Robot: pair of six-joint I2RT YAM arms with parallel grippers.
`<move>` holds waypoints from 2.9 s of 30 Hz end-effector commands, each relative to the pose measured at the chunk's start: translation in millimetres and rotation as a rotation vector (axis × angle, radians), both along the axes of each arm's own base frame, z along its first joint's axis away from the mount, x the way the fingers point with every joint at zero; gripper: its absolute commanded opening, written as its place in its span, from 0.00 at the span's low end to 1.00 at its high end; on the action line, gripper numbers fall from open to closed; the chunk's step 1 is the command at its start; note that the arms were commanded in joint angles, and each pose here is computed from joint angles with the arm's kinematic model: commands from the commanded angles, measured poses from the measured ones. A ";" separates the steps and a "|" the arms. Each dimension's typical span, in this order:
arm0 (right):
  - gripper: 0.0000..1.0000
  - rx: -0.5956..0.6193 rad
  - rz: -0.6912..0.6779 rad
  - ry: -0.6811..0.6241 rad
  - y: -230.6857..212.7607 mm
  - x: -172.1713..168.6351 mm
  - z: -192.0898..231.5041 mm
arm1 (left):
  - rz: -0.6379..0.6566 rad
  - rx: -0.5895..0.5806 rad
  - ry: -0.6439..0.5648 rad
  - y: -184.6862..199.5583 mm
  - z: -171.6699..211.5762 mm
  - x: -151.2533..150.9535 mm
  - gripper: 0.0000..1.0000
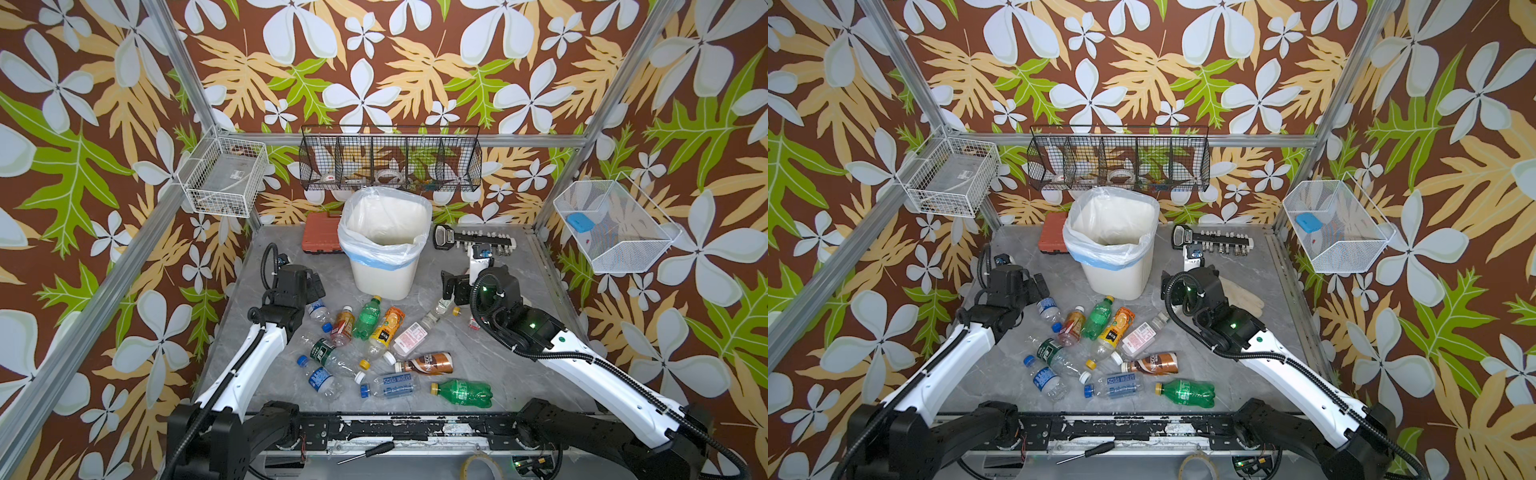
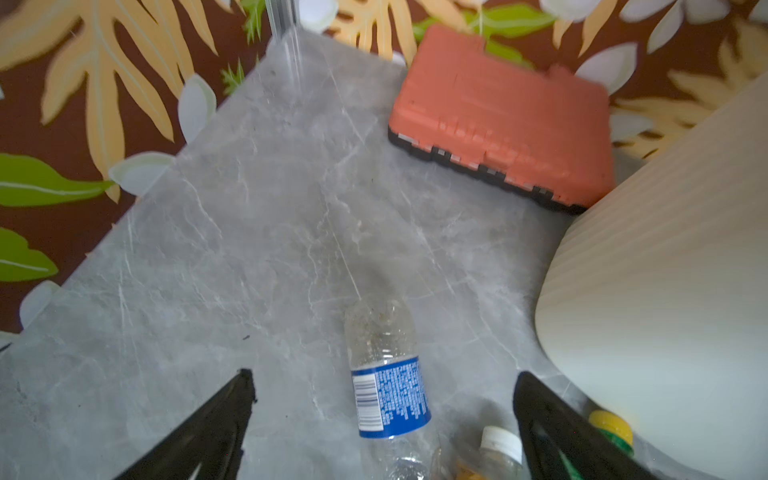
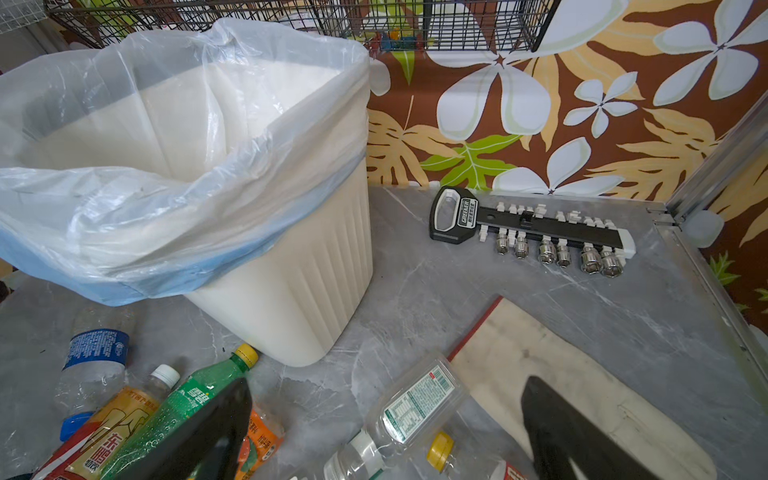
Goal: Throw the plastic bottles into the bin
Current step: 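Withdraw the right gripper while the left gripper lowers onto the clear water bottle, then close the left gripper on the clear water bottle and lift it, then carry the water bottle with the left gripper over the bin and release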
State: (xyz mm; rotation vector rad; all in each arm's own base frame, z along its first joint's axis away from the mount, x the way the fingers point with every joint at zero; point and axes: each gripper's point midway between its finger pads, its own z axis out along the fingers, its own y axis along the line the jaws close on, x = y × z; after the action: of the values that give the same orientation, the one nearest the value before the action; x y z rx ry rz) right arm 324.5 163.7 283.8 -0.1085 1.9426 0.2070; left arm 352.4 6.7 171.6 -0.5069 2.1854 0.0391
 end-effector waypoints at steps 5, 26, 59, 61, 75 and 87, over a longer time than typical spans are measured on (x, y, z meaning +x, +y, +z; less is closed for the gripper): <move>1.00 0.023 -0.029 -0.032 -10.7 -7.3 1.5 | 0.022 -0.090 0.151 8.7 -38.7 2.4 0.97; 1.00 -0.014 -0.078 -0.068 -32.6 -19.3 -3.4 | -0.027 -0.234 0.338 -17.3 -111.8 20.6 0.86; 1.00 0.024 -0.115 -0.111 -43.2 -24.9 9.8 | -0.119 -0.267 -0.494 0.4 80.6 2.7 0.42; 1.00 0.026 -0.110 -0.109 -40.6 -23.1 10.7 | -0.124 -0.248 -0.536 1.3 92.2 -4.3 0.42; 1.00 0.054 -0.113 -0.106 -37.0 -19.7 10.1 | -0.412 -0.255 -0.832 -52.1 262.8 -11.5 0.40; 1.00 0.093 -0.125 -0.104 -40.6 -24.3 7.5 | -0.589 -0.248 -0.791 -168.2 299.3 81.3 0.39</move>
State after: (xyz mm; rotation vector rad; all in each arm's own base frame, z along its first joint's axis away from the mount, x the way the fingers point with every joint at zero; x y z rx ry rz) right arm 300.0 124.6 288.6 0.0344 1.8421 0.1920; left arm 423.6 -149.9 465.0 0.0144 1.4967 -0.6937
